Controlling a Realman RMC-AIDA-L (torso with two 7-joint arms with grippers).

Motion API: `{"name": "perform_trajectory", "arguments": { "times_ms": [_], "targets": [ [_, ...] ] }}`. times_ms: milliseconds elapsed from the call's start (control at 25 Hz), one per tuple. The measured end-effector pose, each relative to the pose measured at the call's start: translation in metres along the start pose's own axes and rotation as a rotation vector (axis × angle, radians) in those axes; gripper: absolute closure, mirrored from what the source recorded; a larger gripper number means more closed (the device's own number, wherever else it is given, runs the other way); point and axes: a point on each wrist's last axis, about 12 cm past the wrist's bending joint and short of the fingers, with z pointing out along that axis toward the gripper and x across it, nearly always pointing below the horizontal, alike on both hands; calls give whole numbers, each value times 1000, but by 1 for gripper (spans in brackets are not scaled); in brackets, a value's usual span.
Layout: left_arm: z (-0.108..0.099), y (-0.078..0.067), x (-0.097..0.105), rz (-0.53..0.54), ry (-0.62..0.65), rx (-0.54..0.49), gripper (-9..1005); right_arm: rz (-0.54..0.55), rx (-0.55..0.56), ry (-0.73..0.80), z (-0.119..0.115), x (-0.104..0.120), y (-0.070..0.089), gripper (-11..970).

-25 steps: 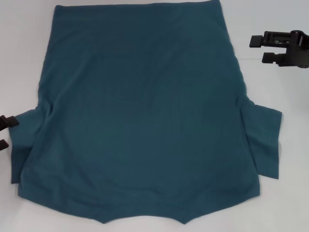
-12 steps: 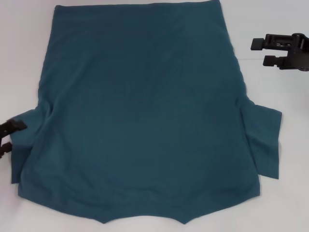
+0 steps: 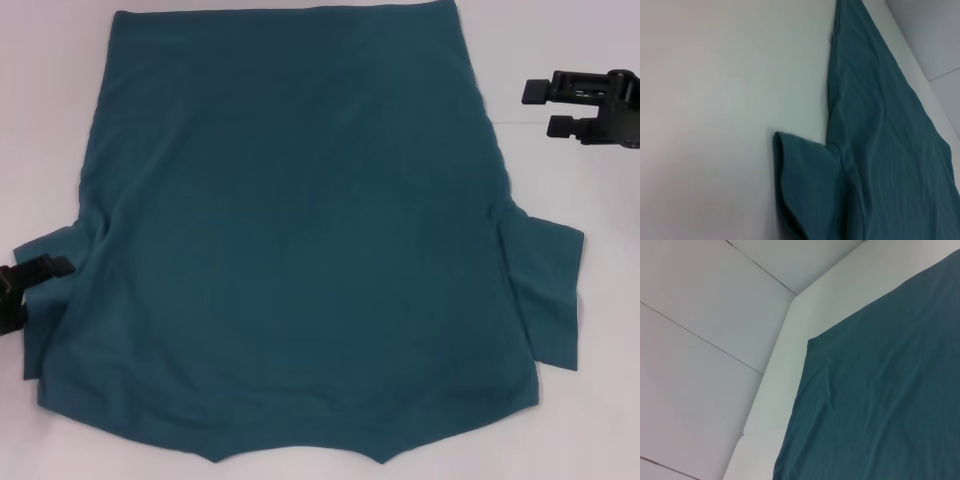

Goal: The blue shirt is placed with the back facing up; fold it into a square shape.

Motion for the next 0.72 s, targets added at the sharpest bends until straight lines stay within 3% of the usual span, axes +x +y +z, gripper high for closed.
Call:
{"name": "perform_trajectory", "arguments": {
  "times_ms": [160, 360, 560, 720],
  "targets": [
    [-1, 0, -1, 4, -1, -3, 112, 3, 2, 0, -1, 1, -1, 64],
    [-2, 0, -3, 26, 10, -18, 309, 6, 3, -2, -2, 2, -2, 64],
    [-3, 0, -4, 35, 12, -23, 573, 10, 7, -4, -4, 3, -4, 63],
    [-5, 1, -6, 56, 23, -38, 714, 15, 12, -6, -6, 4, -6, 63]
  ]
}}
